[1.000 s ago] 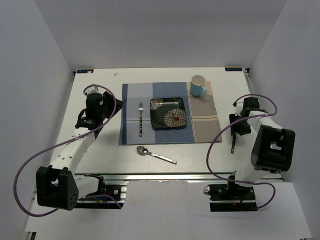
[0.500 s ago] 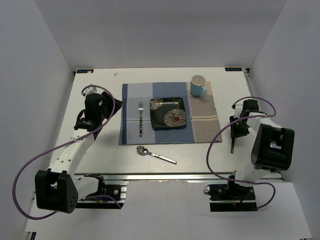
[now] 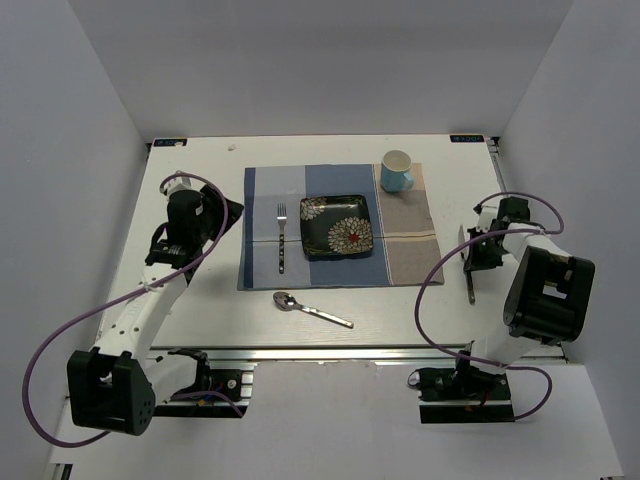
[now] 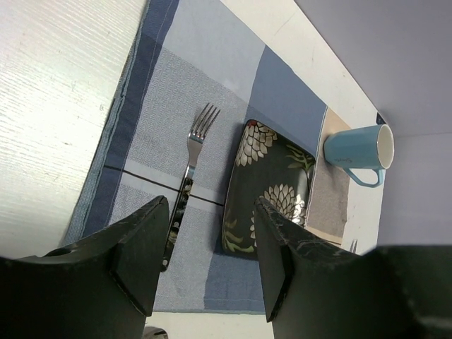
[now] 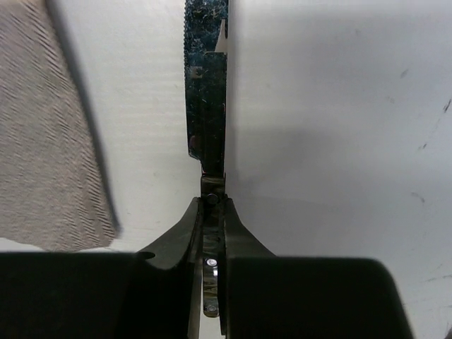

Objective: Set the dinner table for one person

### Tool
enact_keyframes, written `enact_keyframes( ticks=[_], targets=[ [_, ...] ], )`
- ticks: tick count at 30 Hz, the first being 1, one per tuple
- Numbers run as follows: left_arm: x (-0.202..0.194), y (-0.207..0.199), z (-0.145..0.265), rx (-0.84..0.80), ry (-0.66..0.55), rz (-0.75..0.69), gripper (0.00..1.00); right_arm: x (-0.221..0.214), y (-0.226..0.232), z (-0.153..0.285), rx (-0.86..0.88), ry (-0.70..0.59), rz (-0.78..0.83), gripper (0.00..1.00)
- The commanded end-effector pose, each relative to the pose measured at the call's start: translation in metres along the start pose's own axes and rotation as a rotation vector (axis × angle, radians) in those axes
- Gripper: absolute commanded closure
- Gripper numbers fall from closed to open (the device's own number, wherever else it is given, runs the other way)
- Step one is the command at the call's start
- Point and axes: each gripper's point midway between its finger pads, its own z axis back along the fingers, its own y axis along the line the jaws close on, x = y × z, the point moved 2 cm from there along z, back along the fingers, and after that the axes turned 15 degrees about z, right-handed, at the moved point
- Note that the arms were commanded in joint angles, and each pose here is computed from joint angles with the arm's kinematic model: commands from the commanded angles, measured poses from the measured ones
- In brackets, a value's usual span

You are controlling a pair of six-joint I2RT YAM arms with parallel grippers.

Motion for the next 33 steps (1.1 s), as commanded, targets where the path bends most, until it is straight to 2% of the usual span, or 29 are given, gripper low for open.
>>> enact_keyframes(
  ticks=[1,8,15,19,23,33],
  targets=[
    [0.006,-0.004,0.007,-0.017,-0.028,0.010,0.39,0.041,0.001,0.020,0.040,-0.141,-0.024,1.00],
    [0.006,-0.005,0.009,-0.027,-0.031,0.034,0.39,0.082,0.042,0.049,0.189,-0.288,-0.074,1.00],
    [0.004,-0.007,0.009,-0.039,-0.024,0.068,0.39,0.103,0.105,0.048,0.321,-0.291,-0.084,1.00],
    [0.004,-0.007,0.009,-0.033,-0.025,0.074,0.39,0.113,0.127,0.035,0.329,-0.275,-0.054,1.00],
    [0.004,-0.003,0.013,-0.026,-0.036,0.090,0.39,0.133,0.129,0.023,0.295,-0.308,-0.039,1.00],
    [0.001,0.008,0.015,0.001,-0.045,0.109,0.39,0.162,0.135,-0.016,0.223,-0.281,0.009,1.00]
  ],
)
